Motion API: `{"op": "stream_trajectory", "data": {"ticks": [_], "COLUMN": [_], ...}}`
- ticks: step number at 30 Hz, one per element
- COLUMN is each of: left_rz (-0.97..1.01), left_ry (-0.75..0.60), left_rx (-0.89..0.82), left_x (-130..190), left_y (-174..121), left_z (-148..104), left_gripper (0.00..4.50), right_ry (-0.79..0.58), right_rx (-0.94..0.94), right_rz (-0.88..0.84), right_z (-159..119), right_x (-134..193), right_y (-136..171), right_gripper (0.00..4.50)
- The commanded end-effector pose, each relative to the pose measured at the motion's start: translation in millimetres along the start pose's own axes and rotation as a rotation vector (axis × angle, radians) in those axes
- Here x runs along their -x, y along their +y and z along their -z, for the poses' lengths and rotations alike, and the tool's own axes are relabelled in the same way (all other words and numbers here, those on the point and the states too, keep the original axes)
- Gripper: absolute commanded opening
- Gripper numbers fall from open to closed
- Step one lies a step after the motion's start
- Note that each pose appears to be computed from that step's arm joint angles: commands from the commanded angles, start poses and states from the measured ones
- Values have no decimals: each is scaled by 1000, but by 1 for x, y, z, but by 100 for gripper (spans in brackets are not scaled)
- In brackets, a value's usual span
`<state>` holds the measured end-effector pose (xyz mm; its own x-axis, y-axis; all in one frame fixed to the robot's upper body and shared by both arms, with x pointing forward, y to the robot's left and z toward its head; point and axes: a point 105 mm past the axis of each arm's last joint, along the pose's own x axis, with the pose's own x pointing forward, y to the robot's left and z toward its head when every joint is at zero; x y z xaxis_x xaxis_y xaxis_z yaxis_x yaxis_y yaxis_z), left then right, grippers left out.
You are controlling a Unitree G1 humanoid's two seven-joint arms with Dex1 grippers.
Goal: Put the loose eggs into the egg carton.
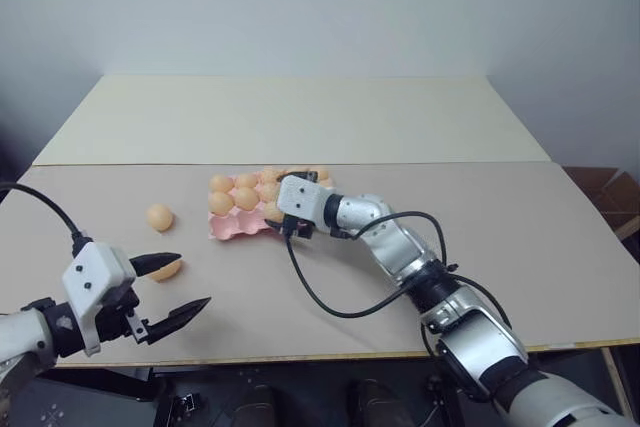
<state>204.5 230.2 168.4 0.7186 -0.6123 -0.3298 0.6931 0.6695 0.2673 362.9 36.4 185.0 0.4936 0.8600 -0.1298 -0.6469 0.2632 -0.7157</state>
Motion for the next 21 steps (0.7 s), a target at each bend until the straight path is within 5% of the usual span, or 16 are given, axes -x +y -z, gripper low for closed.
{"op": "stream_trajectory", "data": {"ticks": [1, 11, 21], "left_rz": [-37, -252, -386], "left_ry": [-1, 76, 181], "left_rx": [-47, -7, 43], "left_x": [8, 52, 95], "left_y": [3, 29, 40], "left_z": [-6, 5, 18], "left_gripper": [450, 450, 450], "right_ry": [-100, -12, 130], "right_rx": [1, -115, -212], "right_rz": [28, -140, -250], "right_z": [-25, -10, 13], "right_x": [31, 141, 198], "right_y": [-17, -17, 4], "right_gripper": [446, 446, 446]}}
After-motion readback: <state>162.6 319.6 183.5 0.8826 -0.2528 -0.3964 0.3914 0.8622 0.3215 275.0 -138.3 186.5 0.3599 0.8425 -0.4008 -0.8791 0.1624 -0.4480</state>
